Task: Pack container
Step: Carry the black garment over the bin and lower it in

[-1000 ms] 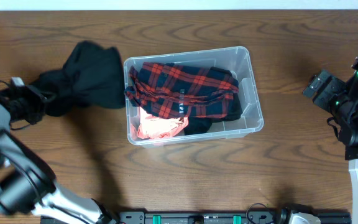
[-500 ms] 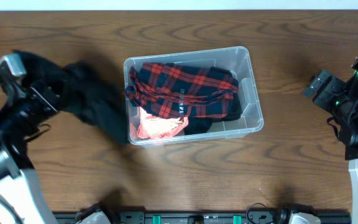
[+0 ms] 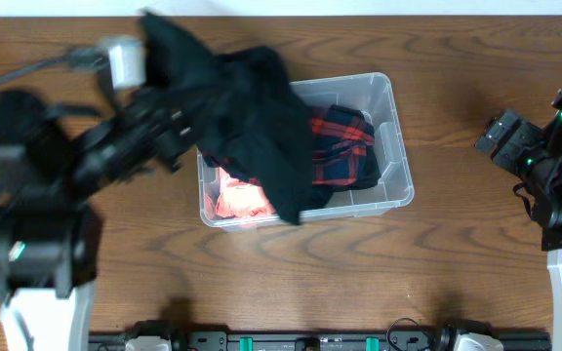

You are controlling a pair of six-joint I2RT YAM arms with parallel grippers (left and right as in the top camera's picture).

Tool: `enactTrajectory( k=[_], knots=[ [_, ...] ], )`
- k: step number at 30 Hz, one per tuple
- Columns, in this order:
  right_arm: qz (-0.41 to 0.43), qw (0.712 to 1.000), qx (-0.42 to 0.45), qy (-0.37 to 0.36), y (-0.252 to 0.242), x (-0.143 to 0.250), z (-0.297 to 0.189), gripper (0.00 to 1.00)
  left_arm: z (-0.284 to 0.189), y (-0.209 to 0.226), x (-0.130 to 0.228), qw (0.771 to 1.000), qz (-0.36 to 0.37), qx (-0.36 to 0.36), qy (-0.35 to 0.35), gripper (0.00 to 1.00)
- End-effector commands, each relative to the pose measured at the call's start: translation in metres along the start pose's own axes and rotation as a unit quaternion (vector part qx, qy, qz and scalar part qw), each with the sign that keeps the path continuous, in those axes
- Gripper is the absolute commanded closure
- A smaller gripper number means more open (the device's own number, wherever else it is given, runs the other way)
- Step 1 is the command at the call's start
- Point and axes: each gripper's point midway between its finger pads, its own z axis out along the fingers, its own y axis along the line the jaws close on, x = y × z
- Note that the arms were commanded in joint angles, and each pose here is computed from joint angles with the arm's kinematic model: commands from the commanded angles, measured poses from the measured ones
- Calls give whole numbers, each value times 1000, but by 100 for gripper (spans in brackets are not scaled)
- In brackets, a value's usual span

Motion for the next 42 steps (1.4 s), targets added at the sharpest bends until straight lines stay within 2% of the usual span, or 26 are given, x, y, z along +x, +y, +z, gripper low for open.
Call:
enactTrajectory(
  k=[1, 7, 12, 16, 22, 27, 30, 34, 38, 42],
  knots=[
    [-3, 1000, 0, -1, -1, -1, 0, 1, 46, -2, -4, 1000, -14, 6, 3, 94],
    [-3, 1000, 0, -1, -1, -1, 0, 1, 118, 0, 25, 999, -13, -22, 21, 94],
    [-3, 1000, 0, -1, -1, -1, 0, 1, 157, -6, 45, 999, -2, -52, 17, 94],
    [-3, 1000, 0, -1, -1, -1, 0, 1, 173, -1, 64, 996, -1, -83, 30, 94],
    [-3, 1000, 0, -1, -1, -1, 0, 1, 186, 32, 97, 982, 1, -177, 58, 94],
    [-3, 1000, 0, -1, -1, -1, 0, 1, 184, 48, 124, 972, -3, -210, 106, 94],
    [-3, 1000, 0, -1, -1, -1, 0, 1, 172, 60, 139, 960, -4, -243, 137, 94],
    [-3, 1000, 0, -1, -1, -1, 0, 1, 146, 78, 168, 934, -12, -298, 199, 93],
    [-3, 1000, 0, -1, -1, -1, 0, 1, 117, 92, 195, 901, -12, -343, 264, 87],
    [-3, 1000, 0, -1, -1, -1, 0, 1, 86, 104, 214, 864, -6, -390, 319, 76]
  ],
)
